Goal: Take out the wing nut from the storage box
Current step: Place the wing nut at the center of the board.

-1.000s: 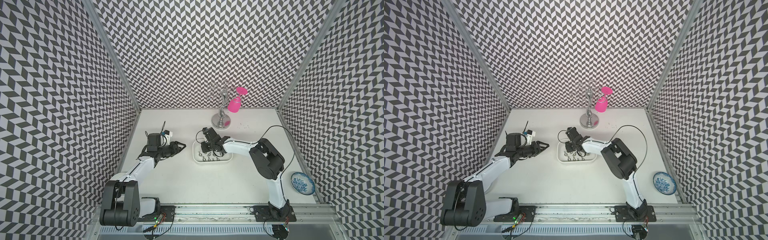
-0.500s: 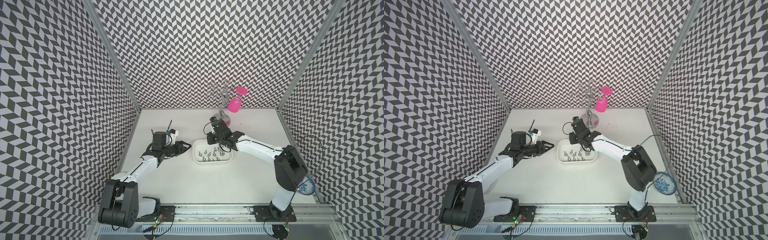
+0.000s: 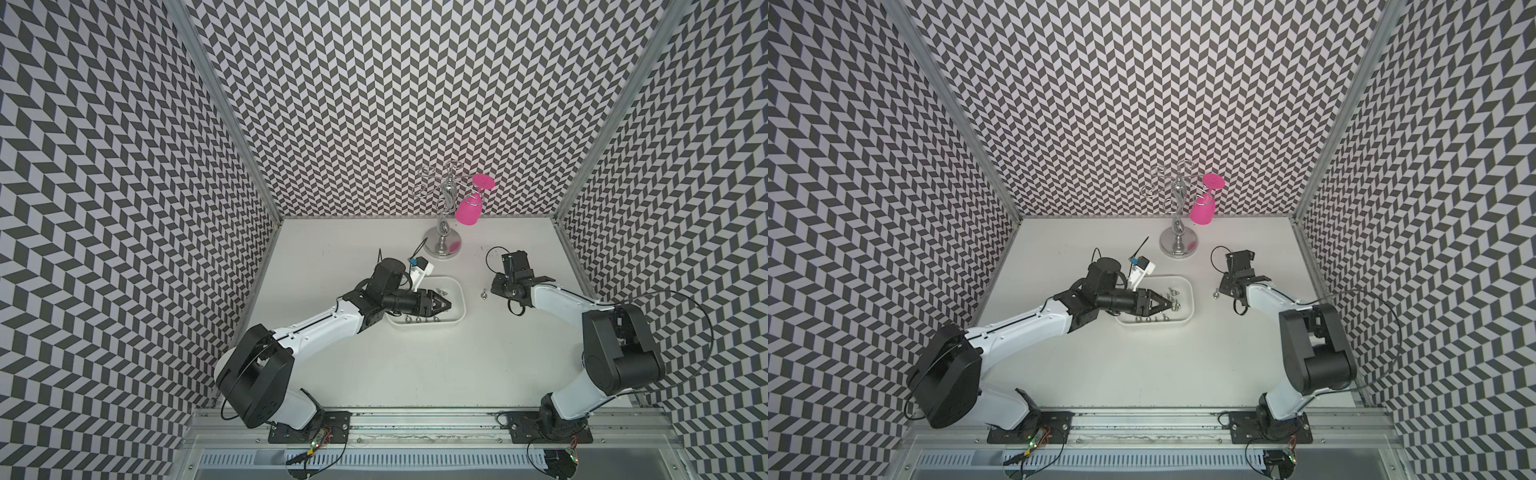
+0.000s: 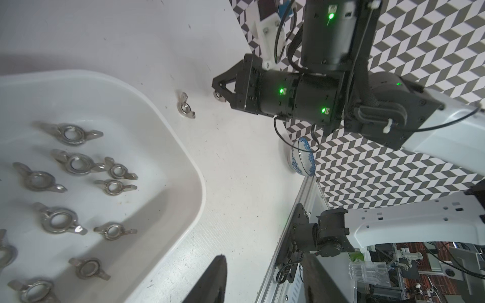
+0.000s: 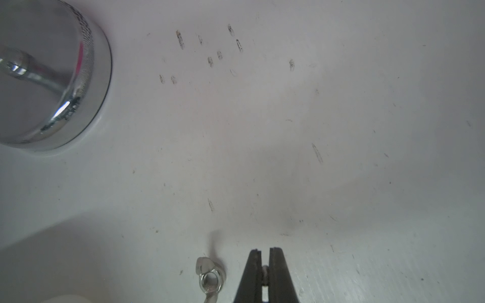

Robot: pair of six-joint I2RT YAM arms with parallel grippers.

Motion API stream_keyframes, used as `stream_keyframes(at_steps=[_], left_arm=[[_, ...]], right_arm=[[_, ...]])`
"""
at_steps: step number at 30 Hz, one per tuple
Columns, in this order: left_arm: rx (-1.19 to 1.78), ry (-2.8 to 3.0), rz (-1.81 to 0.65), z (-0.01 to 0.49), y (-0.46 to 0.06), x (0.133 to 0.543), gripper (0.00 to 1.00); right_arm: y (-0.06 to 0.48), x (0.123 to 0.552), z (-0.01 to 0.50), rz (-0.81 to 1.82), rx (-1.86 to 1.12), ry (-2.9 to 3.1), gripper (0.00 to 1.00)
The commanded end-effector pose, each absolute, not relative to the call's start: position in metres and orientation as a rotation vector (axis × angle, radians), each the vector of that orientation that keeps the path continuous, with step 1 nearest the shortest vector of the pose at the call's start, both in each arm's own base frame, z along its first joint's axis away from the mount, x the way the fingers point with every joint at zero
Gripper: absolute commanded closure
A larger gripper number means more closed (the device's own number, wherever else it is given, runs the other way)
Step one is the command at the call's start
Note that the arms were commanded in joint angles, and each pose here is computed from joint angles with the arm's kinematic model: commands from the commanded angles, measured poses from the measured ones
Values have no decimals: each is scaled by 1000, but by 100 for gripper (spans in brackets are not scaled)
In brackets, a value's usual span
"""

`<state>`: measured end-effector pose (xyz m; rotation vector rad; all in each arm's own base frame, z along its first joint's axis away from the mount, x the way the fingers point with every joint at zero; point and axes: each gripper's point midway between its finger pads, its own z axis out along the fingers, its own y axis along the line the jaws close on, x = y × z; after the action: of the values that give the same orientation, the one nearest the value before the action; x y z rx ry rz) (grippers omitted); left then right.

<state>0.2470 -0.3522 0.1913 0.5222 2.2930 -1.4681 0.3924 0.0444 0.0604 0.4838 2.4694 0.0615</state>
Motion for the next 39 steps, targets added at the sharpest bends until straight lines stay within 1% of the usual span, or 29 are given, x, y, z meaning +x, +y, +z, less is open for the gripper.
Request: stream_keyframes(at_steps=[1, 8, 16, 21, 26, 34, 39], left_arm=[[501, 2259, -1459, 195, -353, 253, 50], [503, 2265, -1444, 194, -350, 251, 49], [508, 2266, -1432, 195, -349, 250, 49], [515, 2269, -1420, 194, -347, 250, 49], [516, 2278, -1375, 191, -341, 252, 49], [512, 2277, -1365, 189, -333, 249, 49], [514, 2273, -1357, 191, -330, 250, 49]], right_arm=[[46, 406, 62, 119, 490, 2423, 100], [52, 398, 38, 142, 478, 2500, 100], [53, 386, 24, 121, 469, 2545, 100], [55, 386, 17, 94, 449, 2568, 94], [57, 388, 14, 53, 423, 2573, 93], [58, 387, 19, 28, 408, 2565, 76], [62, 390, 37, 46, 402, 2527, 72]])
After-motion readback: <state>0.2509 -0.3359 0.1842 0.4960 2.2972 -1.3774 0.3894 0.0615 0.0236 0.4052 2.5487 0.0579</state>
